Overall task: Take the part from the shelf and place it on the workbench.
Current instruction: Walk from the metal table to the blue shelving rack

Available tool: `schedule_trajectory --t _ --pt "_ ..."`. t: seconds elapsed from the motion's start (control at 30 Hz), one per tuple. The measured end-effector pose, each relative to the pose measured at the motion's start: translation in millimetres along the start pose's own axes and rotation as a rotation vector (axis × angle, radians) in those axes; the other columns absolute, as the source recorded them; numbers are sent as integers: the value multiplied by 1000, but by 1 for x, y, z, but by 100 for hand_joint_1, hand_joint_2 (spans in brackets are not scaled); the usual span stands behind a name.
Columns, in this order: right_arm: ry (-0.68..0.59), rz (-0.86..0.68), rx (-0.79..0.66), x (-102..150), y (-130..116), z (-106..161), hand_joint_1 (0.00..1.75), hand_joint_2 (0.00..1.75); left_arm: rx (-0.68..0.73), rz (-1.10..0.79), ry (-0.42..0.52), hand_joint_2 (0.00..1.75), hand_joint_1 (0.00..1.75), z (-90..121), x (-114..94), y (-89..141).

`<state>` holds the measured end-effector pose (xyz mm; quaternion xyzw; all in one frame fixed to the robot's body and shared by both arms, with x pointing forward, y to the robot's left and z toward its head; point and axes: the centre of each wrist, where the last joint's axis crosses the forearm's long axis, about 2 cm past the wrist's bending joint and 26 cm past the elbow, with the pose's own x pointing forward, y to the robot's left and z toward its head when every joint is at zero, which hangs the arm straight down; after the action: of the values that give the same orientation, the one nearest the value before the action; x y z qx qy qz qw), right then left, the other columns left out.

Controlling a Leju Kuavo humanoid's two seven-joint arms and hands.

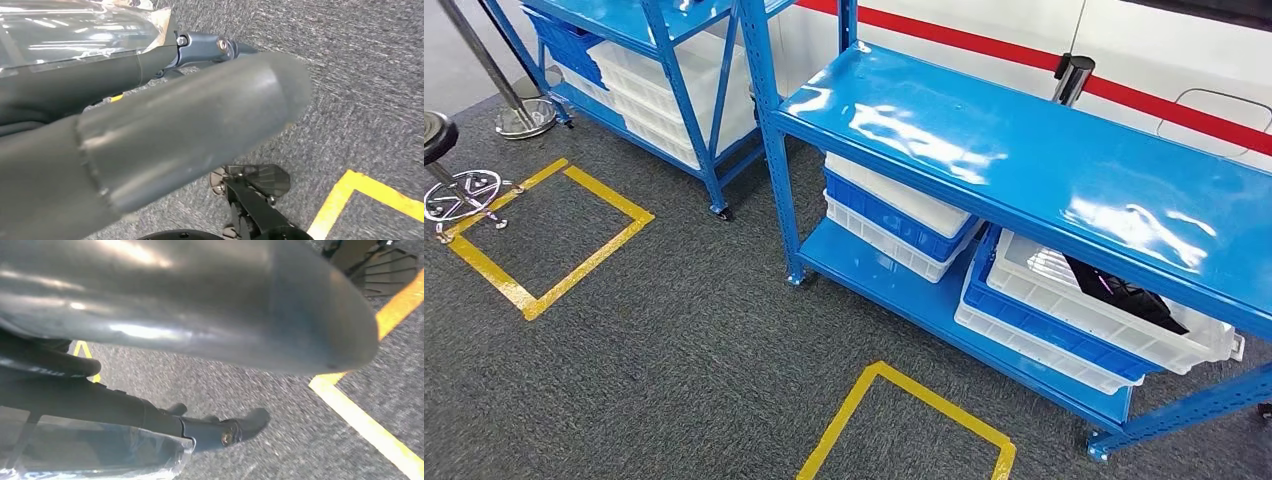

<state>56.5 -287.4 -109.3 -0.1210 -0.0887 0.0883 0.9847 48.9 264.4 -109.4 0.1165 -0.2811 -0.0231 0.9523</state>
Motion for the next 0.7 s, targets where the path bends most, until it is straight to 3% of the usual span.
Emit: schedule_trajectory --t 0.7 --pt "4 3 -1 0 0 0 0 0 -1 0 5 0 0 0 2 -4"
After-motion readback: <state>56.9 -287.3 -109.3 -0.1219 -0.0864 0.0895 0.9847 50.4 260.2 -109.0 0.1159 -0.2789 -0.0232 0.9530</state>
